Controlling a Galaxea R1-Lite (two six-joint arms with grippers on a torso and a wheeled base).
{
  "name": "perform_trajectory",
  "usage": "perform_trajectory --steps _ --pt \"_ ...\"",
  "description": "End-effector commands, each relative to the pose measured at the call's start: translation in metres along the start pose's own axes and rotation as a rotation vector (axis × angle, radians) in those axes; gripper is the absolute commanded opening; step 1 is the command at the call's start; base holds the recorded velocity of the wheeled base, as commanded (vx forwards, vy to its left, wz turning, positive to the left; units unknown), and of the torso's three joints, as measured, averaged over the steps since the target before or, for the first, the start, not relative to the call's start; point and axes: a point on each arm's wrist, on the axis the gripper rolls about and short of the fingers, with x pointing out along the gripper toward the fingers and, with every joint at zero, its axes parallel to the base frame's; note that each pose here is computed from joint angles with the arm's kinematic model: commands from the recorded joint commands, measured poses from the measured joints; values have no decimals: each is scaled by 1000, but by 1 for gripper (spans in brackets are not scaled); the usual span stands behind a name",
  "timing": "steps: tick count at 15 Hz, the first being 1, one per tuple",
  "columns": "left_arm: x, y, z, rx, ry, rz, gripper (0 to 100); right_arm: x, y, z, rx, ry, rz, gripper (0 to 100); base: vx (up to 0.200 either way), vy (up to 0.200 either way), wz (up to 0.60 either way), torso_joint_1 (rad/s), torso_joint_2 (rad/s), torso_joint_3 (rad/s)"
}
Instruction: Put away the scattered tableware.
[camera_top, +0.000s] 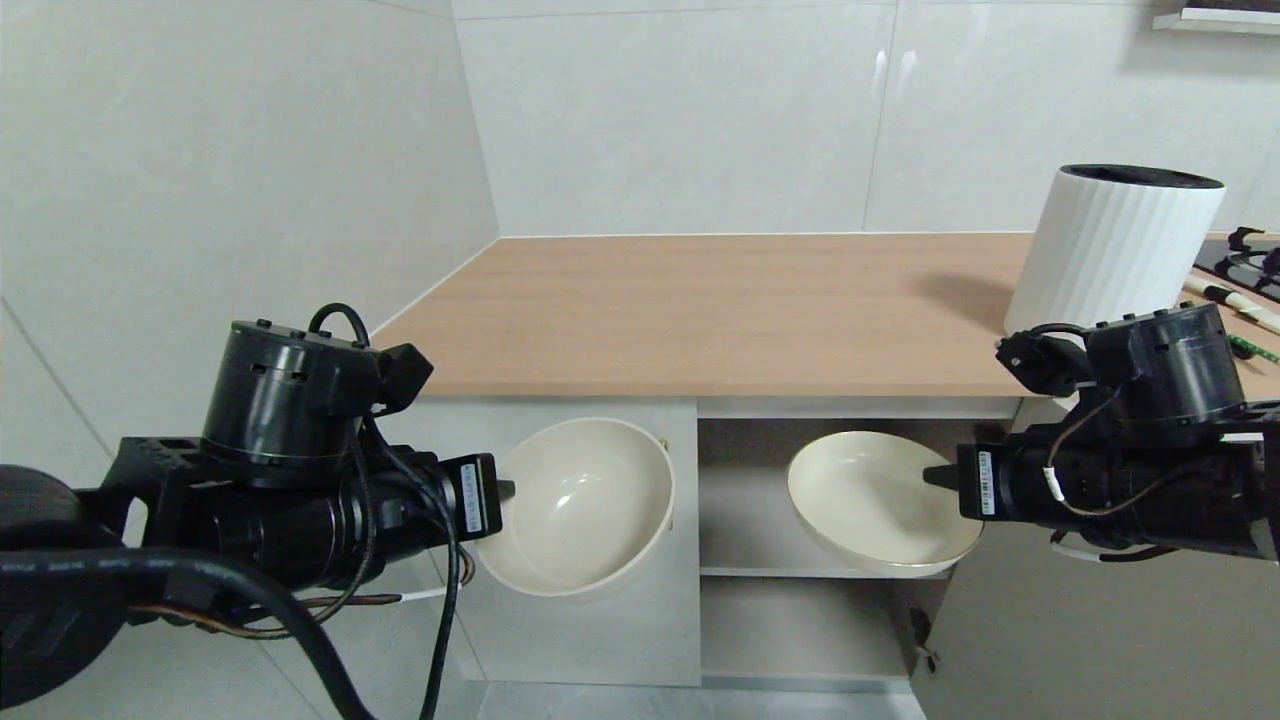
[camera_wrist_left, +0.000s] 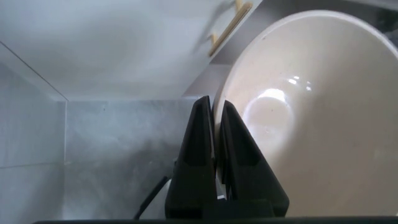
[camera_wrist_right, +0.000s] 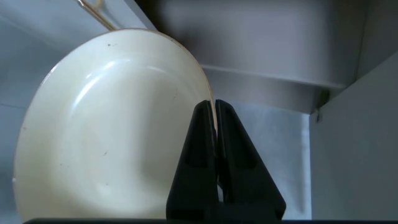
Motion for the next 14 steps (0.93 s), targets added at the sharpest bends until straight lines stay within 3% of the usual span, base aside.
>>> perform_trajectory --steps 1,11,14 --pt "2 0 -1 0 5 3 0 1 0 -1 0 5 -2 0 0 0 0 -178 466 276" --pt "2 0 -1 1 5 2 0 1 0 -1 -2 5 0 0 0 0 0 -155 456 297" --pt "2 0 0 0 5 3 0 3 0 -1 -3 10 -3 0 0 0 0 -38 147 107"
